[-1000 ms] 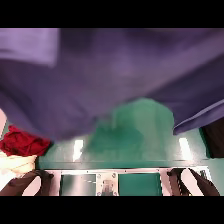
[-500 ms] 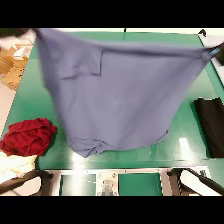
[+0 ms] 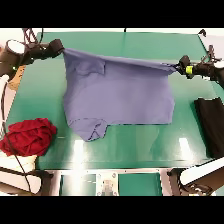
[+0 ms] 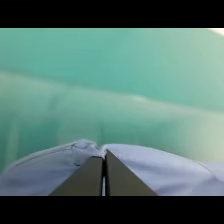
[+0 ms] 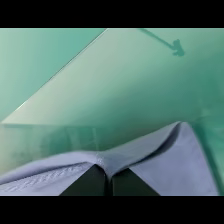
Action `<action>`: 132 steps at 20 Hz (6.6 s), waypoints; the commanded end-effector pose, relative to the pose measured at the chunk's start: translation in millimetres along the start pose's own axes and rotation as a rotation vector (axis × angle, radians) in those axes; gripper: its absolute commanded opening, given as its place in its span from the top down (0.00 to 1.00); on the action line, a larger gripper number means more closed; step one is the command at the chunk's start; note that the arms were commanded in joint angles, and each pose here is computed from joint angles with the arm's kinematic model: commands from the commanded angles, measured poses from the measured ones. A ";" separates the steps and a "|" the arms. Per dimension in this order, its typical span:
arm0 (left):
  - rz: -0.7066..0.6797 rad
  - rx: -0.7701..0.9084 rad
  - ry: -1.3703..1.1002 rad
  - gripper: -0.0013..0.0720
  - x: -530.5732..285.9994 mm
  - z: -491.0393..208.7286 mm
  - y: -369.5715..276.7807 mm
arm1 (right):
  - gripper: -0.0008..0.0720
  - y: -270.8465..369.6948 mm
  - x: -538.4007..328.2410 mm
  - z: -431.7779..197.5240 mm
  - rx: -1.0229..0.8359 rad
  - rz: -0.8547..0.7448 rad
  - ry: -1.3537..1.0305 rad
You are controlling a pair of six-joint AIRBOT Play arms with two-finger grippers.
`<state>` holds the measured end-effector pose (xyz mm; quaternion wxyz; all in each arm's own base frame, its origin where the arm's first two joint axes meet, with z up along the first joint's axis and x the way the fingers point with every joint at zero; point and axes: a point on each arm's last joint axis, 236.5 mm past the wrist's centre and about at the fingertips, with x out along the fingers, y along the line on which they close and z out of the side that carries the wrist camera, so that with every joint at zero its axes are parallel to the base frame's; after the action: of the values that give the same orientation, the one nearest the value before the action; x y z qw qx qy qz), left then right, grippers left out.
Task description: Fold the shirts.
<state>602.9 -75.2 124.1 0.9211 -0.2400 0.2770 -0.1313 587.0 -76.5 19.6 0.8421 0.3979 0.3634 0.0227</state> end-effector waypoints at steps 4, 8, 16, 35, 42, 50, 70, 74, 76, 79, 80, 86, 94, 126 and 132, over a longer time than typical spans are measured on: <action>0.070 0.121 0.165 0.96 2.9 -40.9 22.3 | 0.97 -22.5 8.5 -25.4 -0.122 -0.069 0.163; 0.103 0.060 0.362 0.96 5.1 -120.2 49.5 | 0.97 -63.8 5.4 -75.9 -0.146 -0.170 0.337; 0.102 -0.063 0.634 0.96 -18.4 -200.7 51.3 | 0.97 -94.0 -4.4 -107.0 -0.175 -0.255 0.459; 0.125 -0.386 0.929 0.20 -213.8 -361.5 16.6 | 0.53 -147.6 -188.9 -271.6 0.246 -0.514 0.573; 0.078 -0.450 0.780 0.20 -177.4 -420.9 -11.8 | 0.34 -117.7 -139.3 -272.0 0.398 -0.296 0.350; 0.063 -0.465 0.661 0.64 -156.1 -406.9 -22.3 | 0.52 -105.8 -101.7 -266.4 0.454 -0.240 0.296; 0.014 0.135 0.785 0.96 -218.9 -251.5 -85.0 | 0.97 -90.0 -213.7 -235.4 0.185 -0.349 0.649; -0.002 0.169 0.654 0.96 -192.3 -213.2 -94.5 | 0.96 -62.0 -203.4 -192.6 0.072 -0.316 0.539; -0.011 0.186 0.648 0.96 -168.6 -201.7 -95.5 | 0.96 -45.7 -184.6 -178.7 0.035 -0.275 0.515; 0.015 0.219 0.622 0.96 -121.6 -175.4 -89.1 | 0.97 -40.8 -151.1 -160.2 0.047 -0.265 0.520; 0.031 0.235 0.604 0.96 -103.3 -163.6 -85.1 | 0.97 -42.9 -138.5 -151.5 0.054 -0.266 0.521; 0.062 0.252 0.526 0.96 18.2 -138.5 -57.1 | 0.96 -68.4 -51.5 -107.1 0.074 -0.246 0.512; 0.060 0.168 0.355 0.00 61.3 -98.0 -40.6 | 0.23 -88.3 -63.5 -55.9 -0.074 -0.236 0.481; -0.193 0.038 0.541 0.96 49.1 -150.8 -114.5 | 0.97 -62.6 -68.3 -122.6 -0.041 0.169 0.765; -0.299 0.127 0.618 0.96 102.4 -291.0 -215.2 | 0.97 54.7 -131.1 -99.0 -0.167 0.308 0.658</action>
<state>512.4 -335.1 1.7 0.7774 -0.1669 0.5131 -0.3232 447.7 -42.4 34.0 0.6822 0.3557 0.5803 0.2671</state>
